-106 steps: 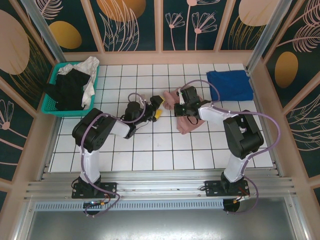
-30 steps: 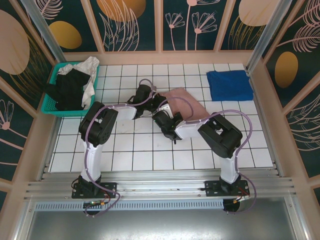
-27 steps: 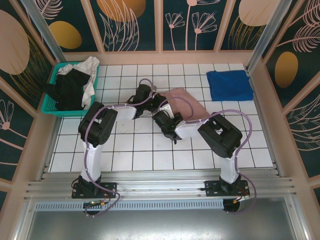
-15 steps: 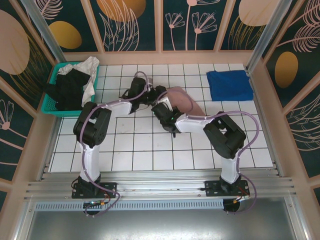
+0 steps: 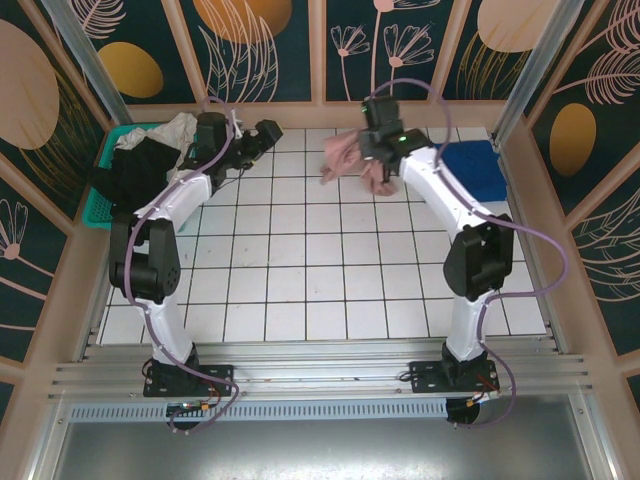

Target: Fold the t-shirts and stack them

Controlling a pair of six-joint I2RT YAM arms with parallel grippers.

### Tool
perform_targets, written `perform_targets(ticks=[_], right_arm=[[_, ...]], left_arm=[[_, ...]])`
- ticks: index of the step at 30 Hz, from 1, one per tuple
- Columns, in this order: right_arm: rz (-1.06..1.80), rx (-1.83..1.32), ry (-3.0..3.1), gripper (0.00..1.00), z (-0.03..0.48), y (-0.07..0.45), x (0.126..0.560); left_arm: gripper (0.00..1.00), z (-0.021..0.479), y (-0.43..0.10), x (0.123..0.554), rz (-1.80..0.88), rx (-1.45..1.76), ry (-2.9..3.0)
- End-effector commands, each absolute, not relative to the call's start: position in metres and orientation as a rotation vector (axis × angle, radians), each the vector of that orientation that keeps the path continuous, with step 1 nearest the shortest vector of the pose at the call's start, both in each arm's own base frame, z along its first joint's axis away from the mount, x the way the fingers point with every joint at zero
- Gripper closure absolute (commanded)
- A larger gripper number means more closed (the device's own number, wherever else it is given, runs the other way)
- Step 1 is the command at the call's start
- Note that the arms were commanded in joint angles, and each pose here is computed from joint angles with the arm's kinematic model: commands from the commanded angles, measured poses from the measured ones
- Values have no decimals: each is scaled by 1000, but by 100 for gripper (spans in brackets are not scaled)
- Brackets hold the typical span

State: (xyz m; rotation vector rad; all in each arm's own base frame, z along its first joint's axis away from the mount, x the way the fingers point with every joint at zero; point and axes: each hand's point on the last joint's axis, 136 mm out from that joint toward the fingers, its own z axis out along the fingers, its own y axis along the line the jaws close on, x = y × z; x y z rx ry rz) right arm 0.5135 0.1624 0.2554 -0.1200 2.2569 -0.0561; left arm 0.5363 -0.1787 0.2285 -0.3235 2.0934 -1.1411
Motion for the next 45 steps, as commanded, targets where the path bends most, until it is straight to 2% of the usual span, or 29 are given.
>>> perform_targets(ticks=[1, 8, 12, 16, 21, 27, 30, 38, 45], right_arm=[[-42, -6, 2375, 100, 251, 118, 511], [-337, 327, 2380, 100, 242, 4, 521], [-349, 492, 2343, 100, 229, -48, 529], [-405, 597, 2190, 100, 247, -87, 537], [-399, 721, 1970, 100, 275, -119, 529], [-258, 869, 1616, 100, 296, -176, 509], [-234, 881, 1526, 100, 302, -191, 511], [-392, 889, 1341, 100, 320, -221, 503], [-400, 791, 1408, 100, 296, -214, 550]], left_arm=[[2, 222, -163, 532, -1054, -288, 2149], [1, 199, -167, 536, -1086, -277, 2190], [2, 183, -170, 536, -1107, -272, 2221], [1, 172, -171, 535, -1101, -253, 2249], [2, 161, -173, 536, -1107, -245, 2274], [2, 152, -180, 538, -1158, -230, 2287], [2, 151, -181, 541, -1160, -221, 2290], [2, 144, -184, 541, -1175, -210, 2306], [2, 134, -187, 544, -1207, -223, 2316]])
